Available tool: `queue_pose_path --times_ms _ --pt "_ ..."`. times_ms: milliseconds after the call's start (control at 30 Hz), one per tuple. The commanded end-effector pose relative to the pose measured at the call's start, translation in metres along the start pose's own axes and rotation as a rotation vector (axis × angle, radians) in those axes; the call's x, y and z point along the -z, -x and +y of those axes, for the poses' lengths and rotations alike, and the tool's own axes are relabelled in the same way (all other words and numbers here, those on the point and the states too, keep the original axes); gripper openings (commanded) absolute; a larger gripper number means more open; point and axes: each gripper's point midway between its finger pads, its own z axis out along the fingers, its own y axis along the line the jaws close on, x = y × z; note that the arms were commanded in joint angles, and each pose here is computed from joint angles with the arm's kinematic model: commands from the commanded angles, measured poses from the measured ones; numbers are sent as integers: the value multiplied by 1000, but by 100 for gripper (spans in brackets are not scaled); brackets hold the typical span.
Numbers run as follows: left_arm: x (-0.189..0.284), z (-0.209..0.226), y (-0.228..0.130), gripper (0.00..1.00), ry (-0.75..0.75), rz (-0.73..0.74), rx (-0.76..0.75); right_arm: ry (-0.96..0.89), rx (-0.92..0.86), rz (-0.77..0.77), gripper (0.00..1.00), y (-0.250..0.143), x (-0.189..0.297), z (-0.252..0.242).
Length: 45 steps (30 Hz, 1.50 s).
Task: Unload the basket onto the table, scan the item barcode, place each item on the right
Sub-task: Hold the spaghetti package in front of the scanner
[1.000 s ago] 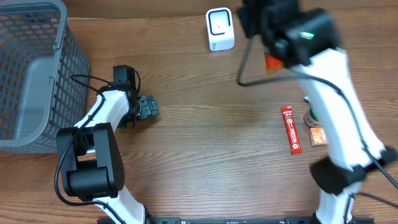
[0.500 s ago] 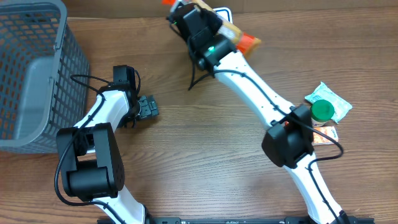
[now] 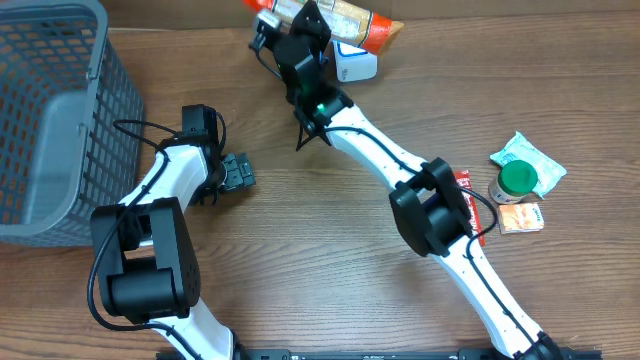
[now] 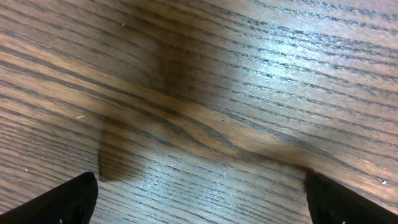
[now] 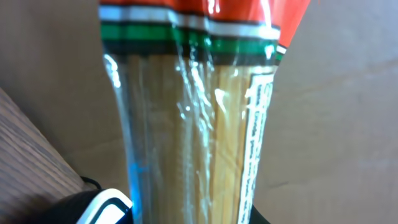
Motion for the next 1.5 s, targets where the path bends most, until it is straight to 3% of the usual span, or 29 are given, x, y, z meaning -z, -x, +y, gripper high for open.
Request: queue_pose_path --times_ms 0,333,633,933,1467 --pt "-16 14 -15 100 69 51 -23 -87 52 -76 4 19 0 -46" --pt "-16 14 -15 100 69 51 -23 -74 46 -19 3 -18 -24 -41" --pt "-16 14 -15 100 69 51 -23 -55 62 -104 3 -6 -26 -41" --pt "-16 14 -15 100 69 51 -23 -111 -422 -156 3 -1 -25 -64" --pt "-16 14 -15 100 69 51 -23 -127 -270 -146 3 -3 -25 -61"
